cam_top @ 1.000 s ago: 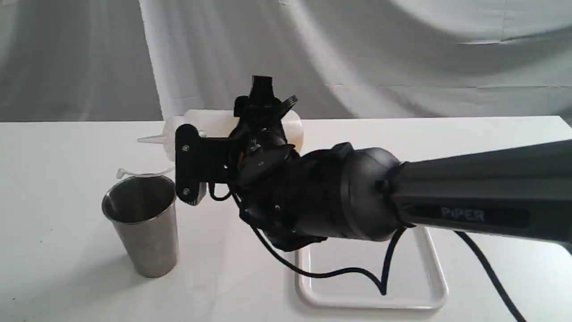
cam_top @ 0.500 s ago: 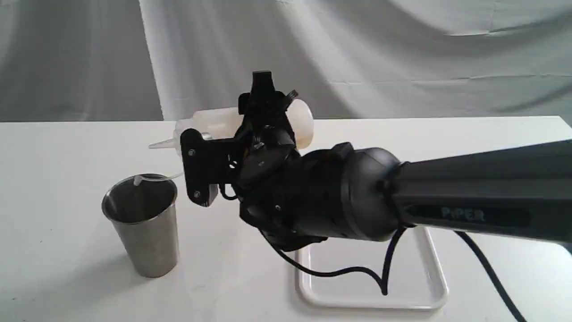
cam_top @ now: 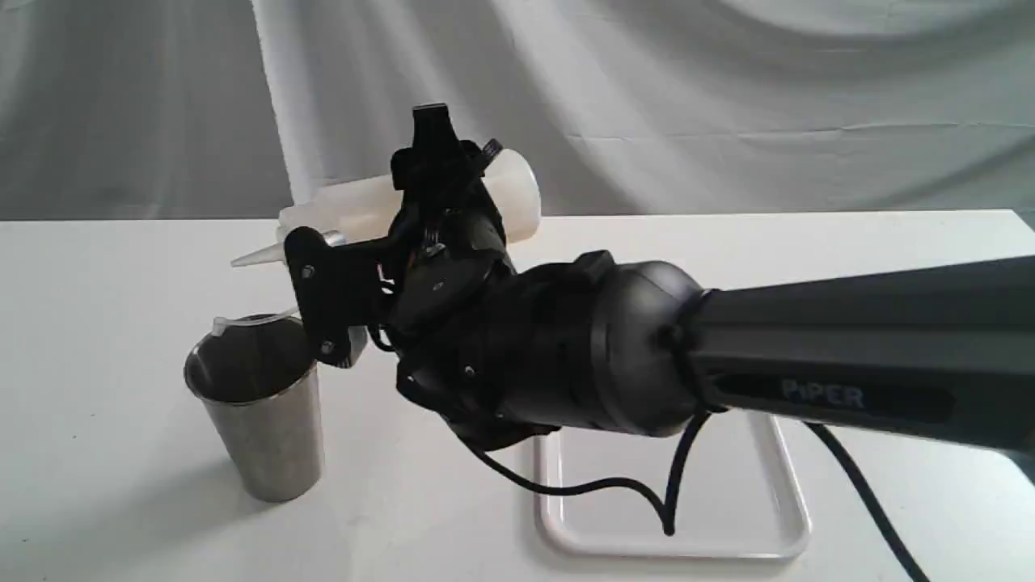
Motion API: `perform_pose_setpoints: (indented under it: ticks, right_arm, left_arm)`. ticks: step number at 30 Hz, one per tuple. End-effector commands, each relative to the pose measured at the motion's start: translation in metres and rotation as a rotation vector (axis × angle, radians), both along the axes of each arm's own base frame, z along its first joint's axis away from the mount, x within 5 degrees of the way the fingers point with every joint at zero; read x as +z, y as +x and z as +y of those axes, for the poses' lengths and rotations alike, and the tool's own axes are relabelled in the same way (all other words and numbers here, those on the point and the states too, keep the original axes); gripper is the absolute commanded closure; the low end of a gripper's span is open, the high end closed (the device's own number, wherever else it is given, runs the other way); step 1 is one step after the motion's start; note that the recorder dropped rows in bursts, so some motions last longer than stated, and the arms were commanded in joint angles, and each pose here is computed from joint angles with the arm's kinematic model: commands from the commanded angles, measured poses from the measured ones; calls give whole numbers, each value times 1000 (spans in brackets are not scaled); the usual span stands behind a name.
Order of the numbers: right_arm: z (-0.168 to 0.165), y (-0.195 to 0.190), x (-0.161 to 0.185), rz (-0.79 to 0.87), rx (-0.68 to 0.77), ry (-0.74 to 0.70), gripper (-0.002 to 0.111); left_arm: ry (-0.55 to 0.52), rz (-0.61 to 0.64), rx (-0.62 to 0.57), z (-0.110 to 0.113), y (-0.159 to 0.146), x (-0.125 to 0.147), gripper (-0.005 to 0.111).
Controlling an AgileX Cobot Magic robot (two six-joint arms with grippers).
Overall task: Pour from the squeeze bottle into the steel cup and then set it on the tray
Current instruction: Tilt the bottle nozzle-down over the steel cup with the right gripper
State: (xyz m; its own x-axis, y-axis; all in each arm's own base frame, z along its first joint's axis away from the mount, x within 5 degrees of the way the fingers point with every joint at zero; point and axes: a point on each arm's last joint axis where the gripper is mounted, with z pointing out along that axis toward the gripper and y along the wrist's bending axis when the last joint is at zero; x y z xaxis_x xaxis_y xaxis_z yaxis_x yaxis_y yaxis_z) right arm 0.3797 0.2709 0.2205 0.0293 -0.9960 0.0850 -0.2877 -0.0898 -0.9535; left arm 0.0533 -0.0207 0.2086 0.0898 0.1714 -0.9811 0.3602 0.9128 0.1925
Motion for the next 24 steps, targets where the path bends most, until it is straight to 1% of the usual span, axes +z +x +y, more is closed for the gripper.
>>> perform_pose_setpoints:
  ticks: [1, 5, 11, 24]
  right_arm:
    - [-1, 1, 10, -47, -17, -35, 76]
    - [-5, 1, 11, -63, -38, -95, 76]
    - [-5, 1, 12, -62, -21, -174, 76]
    - [-1, -2, 12, -61, 5, -231, 76]
  left_arm:
    - [-1, 6, 1, 0, 0, -1, 98]
    - [-1, 6, 1, 0, 0, -1, 98]
    - [-1, 6, 1, 0, 0, -1, 98]
    - [-1, 6, 1, 0, 0, -1, 98]
